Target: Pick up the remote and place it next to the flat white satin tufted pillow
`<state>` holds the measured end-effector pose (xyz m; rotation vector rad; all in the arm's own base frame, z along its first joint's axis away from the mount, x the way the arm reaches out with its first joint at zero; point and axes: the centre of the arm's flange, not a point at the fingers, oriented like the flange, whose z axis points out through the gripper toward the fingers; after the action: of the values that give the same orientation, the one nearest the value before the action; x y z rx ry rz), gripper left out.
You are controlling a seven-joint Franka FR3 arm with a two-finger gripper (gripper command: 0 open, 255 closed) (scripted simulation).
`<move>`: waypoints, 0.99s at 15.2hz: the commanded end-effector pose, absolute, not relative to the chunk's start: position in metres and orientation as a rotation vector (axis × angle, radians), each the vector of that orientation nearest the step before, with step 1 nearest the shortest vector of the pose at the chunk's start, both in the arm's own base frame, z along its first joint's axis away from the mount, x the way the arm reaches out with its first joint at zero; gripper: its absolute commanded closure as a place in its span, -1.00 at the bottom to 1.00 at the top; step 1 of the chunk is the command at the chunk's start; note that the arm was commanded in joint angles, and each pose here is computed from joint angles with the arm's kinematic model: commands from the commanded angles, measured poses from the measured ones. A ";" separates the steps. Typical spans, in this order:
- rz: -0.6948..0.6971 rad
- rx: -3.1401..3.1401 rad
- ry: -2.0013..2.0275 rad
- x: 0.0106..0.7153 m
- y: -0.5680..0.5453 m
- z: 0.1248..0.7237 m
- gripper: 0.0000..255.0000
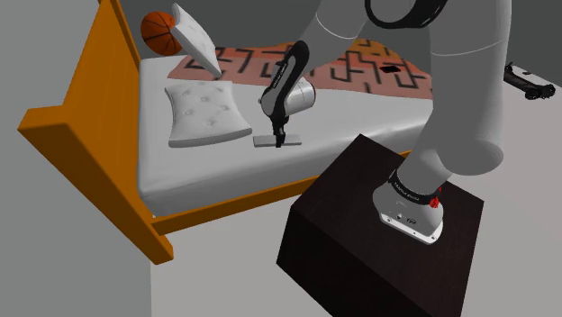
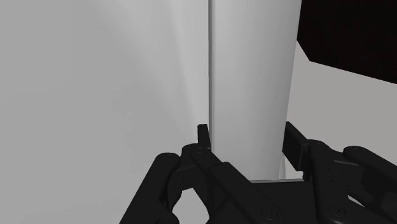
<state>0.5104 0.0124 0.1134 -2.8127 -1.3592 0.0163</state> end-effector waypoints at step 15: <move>0.015 -2.813 -1.359 0.511 0.012 0.120 -1.00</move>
<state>0.5111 0.0118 0.1140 -2.8130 -1.3593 0.0160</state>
